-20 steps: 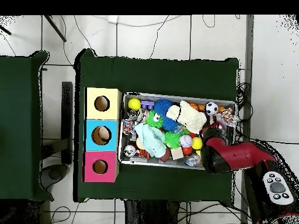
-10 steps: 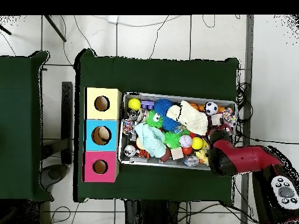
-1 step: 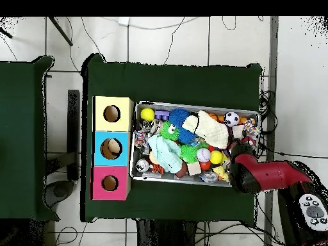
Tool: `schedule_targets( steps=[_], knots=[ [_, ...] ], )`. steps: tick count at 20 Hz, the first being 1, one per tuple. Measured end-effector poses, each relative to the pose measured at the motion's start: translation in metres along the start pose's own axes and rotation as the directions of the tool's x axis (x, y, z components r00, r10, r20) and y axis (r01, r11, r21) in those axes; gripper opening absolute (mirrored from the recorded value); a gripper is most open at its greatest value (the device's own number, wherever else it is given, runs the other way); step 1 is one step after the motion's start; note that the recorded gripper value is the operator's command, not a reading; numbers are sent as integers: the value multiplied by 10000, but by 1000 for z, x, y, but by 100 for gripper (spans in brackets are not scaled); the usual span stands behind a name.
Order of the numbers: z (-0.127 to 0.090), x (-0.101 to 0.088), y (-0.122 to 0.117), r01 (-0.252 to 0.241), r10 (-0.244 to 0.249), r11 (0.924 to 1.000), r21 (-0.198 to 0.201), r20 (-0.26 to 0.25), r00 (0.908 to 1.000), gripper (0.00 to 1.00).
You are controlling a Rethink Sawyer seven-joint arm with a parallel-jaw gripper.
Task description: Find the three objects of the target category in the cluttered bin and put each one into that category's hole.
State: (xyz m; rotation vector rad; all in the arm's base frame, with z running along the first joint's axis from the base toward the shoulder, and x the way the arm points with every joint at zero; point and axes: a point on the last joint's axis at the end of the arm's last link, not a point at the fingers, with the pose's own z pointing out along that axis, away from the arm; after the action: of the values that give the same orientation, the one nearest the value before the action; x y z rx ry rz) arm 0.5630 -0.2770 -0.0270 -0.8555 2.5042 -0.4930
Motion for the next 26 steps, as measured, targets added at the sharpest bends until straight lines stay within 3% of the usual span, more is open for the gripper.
schedule_targets(
  steps=[13, 14, 21, 26],
  knots=[
    [-4, 6, -8, -159, 159, 9998, 88, -16, 9999, 100],
    [-6, 8, -10, -216, 216, 9997, 103, -14, 9998, 0],
    [-12, 16, -25, -717, 715, 9972, 205, 117, 9974, 0],
    [-13, 16, -26, -734, 732, 9971, 203, 92, 9973, 0]
  ],
)
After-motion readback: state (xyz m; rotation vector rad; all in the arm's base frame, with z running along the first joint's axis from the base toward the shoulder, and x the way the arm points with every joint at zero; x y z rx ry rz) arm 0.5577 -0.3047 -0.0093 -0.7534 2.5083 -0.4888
